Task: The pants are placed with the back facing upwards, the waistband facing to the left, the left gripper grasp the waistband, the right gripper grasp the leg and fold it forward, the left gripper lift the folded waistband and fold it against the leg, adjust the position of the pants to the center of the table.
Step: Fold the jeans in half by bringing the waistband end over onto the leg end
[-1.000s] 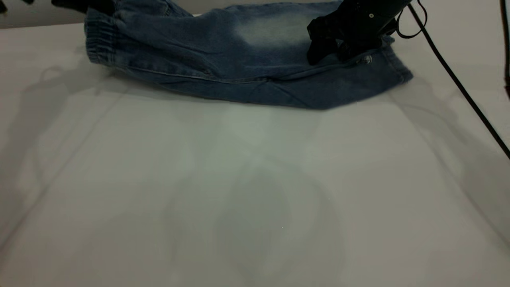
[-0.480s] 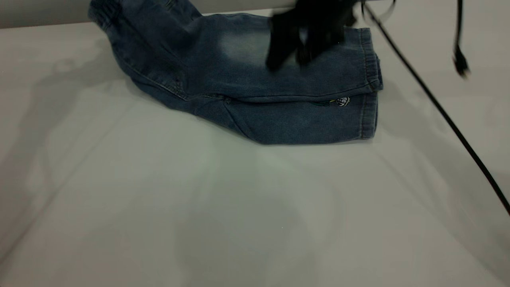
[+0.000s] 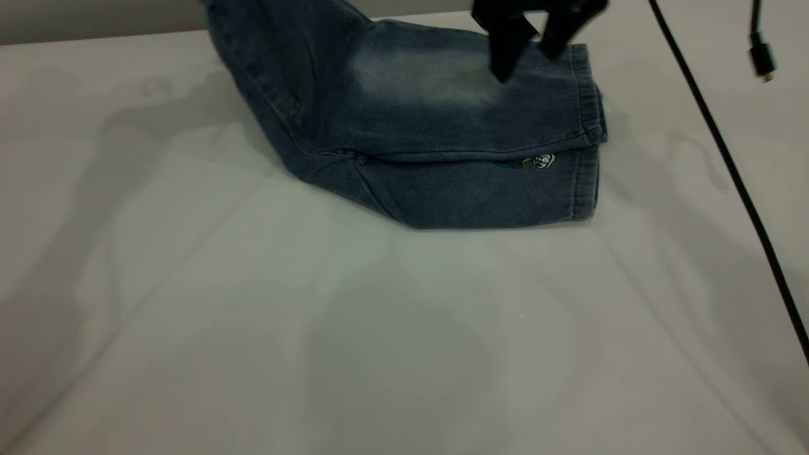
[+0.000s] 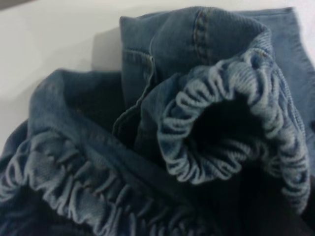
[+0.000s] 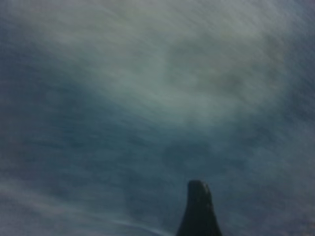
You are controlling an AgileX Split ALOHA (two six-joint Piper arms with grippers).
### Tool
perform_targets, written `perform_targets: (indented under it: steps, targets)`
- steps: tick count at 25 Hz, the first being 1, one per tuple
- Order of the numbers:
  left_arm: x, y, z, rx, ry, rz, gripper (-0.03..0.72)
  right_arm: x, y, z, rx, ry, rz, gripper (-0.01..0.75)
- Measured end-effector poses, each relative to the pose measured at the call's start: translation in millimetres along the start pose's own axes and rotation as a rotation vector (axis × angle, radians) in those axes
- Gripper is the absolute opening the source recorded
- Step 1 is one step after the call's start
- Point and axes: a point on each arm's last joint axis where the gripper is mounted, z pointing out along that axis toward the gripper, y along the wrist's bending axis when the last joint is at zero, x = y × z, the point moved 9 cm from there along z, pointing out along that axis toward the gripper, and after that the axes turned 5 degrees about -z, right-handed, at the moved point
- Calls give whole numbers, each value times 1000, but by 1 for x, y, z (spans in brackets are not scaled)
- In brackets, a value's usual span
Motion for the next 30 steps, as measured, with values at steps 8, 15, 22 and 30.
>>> perform_targets:
  steps: [8,15,22,30]
  targets:
    - [-14,-55,7,38,-23,118,109,28,-23,29,129,130,-13,457]
    - [-5,-79,23,28,16,188,109,21,-5,40,37,78,61,457]
    - [-2,-96,30,44,26,214,109,25,-2,52,24,84,87,457]
    - [-2,-97,30,45,27,215,109,14,-6,46,33,58,85,457]
